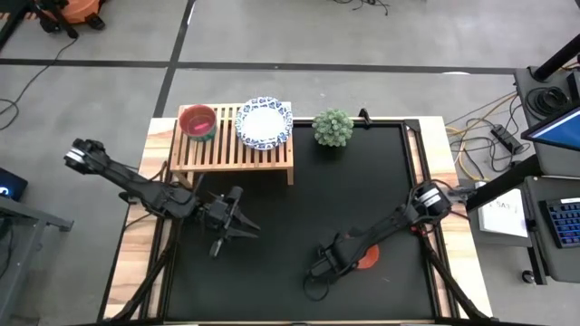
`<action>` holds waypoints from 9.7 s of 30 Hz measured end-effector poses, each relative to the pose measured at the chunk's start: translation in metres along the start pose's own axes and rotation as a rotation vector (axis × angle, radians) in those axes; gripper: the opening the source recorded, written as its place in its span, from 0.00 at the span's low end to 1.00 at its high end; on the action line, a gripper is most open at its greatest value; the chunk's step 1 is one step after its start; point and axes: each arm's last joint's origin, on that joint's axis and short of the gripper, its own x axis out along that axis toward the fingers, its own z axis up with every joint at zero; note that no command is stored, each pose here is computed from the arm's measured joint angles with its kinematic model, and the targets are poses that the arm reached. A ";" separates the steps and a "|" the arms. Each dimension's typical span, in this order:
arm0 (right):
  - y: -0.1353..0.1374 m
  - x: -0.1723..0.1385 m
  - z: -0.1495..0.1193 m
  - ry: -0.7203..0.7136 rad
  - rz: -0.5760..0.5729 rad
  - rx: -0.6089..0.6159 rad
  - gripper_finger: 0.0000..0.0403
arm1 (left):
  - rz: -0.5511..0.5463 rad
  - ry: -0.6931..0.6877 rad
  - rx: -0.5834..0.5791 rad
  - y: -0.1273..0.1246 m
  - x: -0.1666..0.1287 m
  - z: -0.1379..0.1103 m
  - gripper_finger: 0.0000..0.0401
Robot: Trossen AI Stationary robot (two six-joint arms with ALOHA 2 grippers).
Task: Place and stack bowls onto a shelf
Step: Stack the orange bowl on top of the pink bowl on the shelf, then return to Home Position
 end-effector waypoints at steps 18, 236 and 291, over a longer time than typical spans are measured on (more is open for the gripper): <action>0.010 -0.059 0.046 -0.435 0.361 -0.590 0.02 | 0.009 -0.024 0.001 -0.002 0.018 -0.006 0.19; -0.106 -0.129 0.099 -0.858 1.078 -1.340 0.55 | 0.886 0.565 -0.251 0.138 -0.135 0.101 0.27; -0.301 -0.032 -0.060 -1.767 0.460 -0.435 0.55 | 0.136 -0.041 -0.065 0.073 -0.135 -0.103 0.23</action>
